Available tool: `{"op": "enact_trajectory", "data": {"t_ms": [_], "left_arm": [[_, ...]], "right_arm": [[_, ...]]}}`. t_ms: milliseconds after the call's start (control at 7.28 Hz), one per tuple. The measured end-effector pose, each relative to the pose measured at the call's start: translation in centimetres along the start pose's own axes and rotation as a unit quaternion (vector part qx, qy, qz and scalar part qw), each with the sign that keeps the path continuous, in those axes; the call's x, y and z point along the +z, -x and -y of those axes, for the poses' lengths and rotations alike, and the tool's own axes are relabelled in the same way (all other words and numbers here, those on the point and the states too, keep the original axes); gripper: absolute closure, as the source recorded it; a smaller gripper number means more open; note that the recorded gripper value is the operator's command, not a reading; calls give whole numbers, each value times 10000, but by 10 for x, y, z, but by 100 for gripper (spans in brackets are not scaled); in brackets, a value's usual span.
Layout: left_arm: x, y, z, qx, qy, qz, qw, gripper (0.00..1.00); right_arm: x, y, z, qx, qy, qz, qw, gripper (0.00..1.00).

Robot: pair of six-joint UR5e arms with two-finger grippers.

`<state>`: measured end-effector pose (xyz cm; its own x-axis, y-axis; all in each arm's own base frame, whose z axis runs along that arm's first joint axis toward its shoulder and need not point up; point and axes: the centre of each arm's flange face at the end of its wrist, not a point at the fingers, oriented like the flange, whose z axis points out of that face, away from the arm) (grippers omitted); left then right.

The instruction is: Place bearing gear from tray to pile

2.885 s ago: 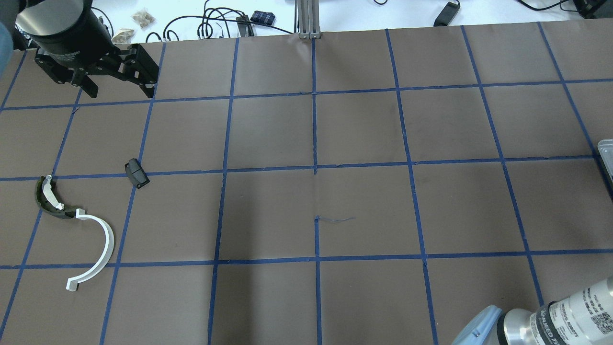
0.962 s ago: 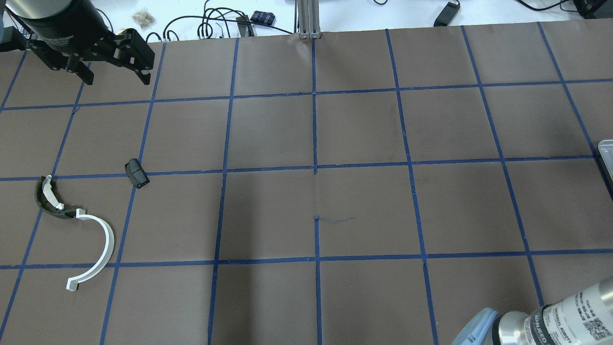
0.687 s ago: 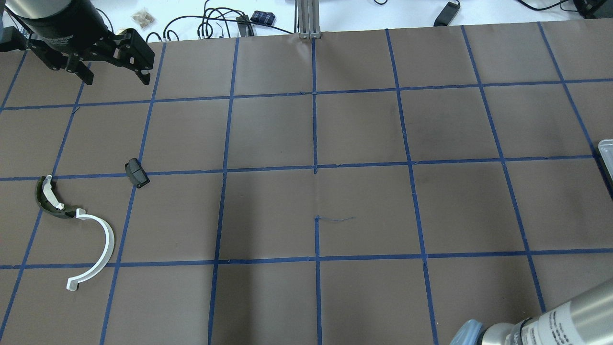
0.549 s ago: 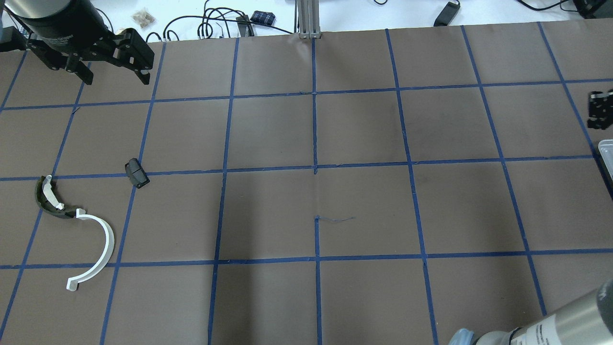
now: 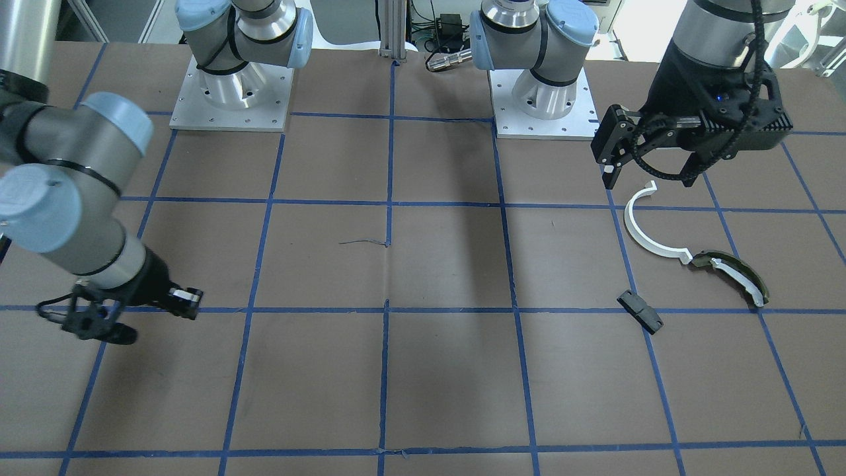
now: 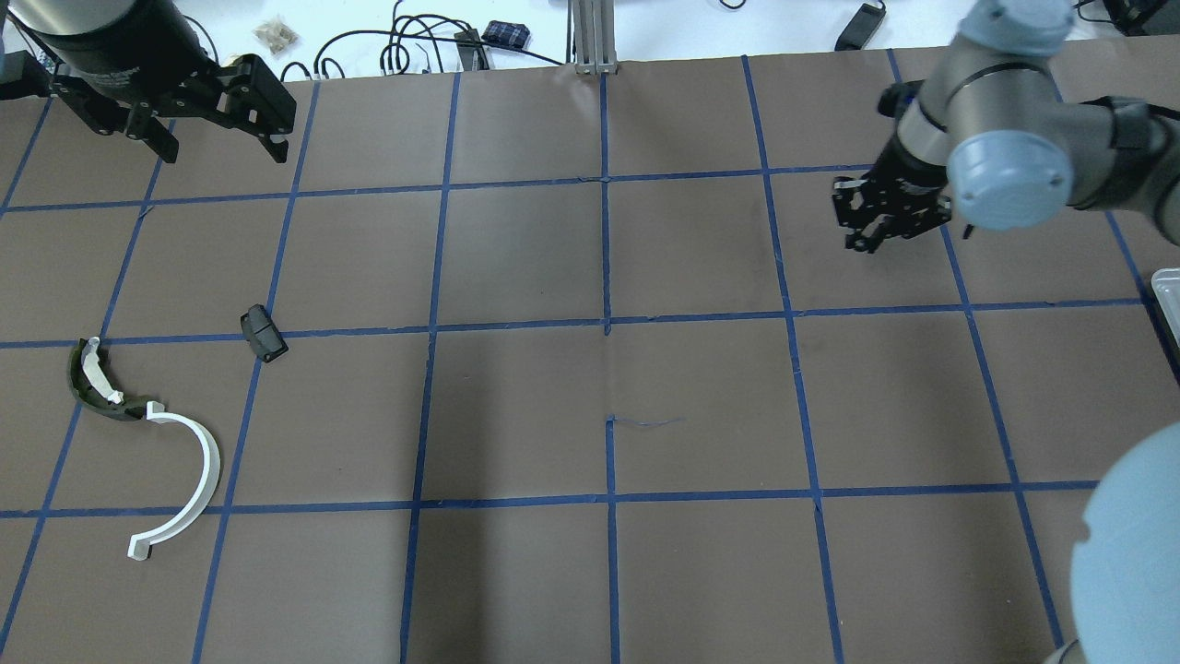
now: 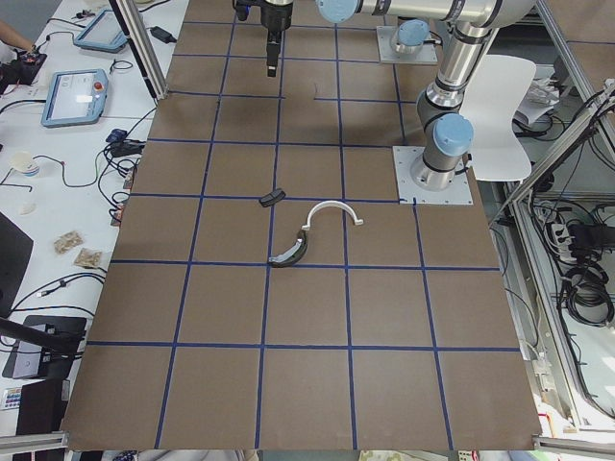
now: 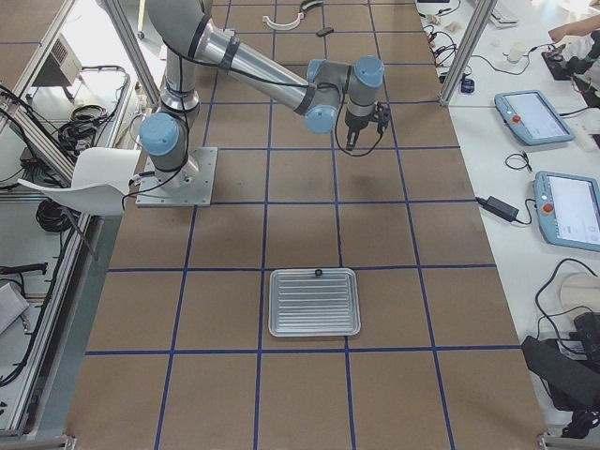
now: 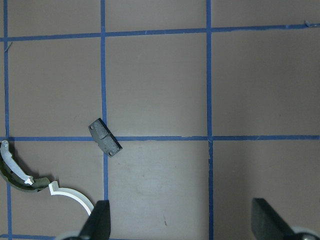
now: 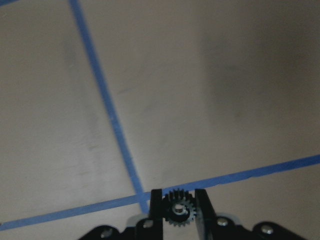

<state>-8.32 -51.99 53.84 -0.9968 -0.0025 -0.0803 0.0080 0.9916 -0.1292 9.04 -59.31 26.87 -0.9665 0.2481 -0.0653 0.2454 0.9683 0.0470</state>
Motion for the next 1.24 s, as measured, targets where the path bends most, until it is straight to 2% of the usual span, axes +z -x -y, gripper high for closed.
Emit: {"op": "enact_trajectory", "data": {"t_ms": [137,412,549,962,1099,1236], "left_arm": [[0,0,0,1,-3,-6,10000,0],[-2,0,0,-3,-23,-10,10000,0],[-4,1,1,-5,-33,-7,10000,0],[-6,1,1,-1,-53,7,10000,0],[-7,1,1,0,-64,9,10000,0],[-8,1,2,1,-70,10,10000,0]], "right_arm": [[13,57,-31,33,69,-14,10000,100],[31,148,-94,140,49,10,9999,100],[42,177,-118,154,83,65,9998,100],[77,220,-163,63,117,331,9994,100],[85,229,-177,99,160,334,9993,67],[92,233,-186,95,201,295,9993,1]]}}
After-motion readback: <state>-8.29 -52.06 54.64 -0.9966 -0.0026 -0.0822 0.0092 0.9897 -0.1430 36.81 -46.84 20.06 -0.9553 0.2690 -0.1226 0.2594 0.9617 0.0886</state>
